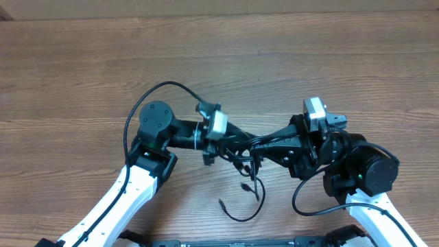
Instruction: Untangle cables
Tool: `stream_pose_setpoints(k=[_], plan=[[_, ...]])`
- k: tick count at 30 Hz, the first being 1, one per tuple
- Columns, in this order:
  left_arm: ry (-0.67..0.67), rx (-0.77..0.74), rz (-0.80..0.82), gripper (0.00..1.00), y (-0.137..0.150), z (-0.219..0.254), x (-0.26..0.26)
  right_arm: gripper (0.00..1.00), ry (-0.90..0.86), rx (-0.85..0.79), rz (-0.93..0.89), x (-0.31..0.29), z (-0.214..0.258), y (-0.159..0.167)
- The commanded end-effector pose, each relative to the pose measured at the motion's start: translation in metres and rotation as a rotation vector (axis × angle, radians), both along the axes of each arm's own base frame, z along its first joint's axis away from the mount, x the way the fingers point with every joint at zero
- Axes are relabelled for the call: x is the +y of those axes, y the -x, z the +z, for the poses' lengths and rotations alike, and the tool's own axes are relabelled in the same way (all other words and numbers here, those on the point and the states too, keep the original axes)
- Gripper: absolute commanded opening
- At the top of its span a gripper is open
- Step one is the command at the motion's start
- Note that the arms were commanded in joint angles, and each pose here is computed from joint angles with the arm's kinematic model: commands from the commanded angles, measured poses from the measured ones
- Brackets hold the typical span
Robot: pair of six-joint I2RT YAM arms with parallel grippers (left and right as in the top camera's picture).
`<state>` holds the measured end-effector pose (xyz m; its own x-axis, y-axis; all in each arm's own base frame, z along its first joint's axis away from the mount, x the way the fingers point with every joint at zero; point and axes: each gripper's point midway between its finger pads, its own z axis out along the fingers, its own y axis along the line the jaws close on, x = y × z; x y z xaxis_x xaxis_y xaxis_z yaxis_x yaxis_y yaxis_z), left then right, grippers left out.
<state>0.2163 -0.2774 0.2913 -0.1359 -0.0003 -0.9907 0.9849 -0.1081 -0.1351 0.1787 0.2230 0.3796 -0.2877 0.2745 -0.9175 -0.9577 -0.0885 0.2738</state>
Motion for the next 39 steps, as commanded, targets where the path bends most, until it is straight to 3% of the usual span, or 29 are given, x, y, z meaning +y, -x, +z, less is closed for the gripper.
stream_pose_setpoints(k=[1,12,24,28,29,32,39], plan=[[-0.005,0.149,0.278,0.04,-0.051,-0.004,0.004,0.04,-0.002,-0.031,0.026,0.001,0.008,0.01],[-0.049,0.57,0.718,0.04,-0.115,-0.049,0.036,0.04,-0.001,-0.031,0.026,0.001,0.008,0.009],[0.03,0.838,0.848,0.04,-0.131,-0.058,0.05,0.04,-0.001,-0.049,0.019,0.001,0.007,0.009],[0.129,1.133,0.952,0.04,-0.14,-0.072,0.063,0.04,0.0,-0.051,0.019,0.001,0.007,0.009],[0.163,1.283,0.977,0.04,-0.139,-0.081,0.067,0.04,0.0,-0.052,0.019,0.001,0.007,0.009],[0.193,1.465,0.993,0.04,-0.135,-0.093,0.068,0.04,0.0,-0.052,0.019,0.001,0.007,0.009],[0.207,1.493,1.009,0.04,-0.136,-0.095,0.071,0.04,0.0,-0.055,0.017,0.001,0.007,0.009]])
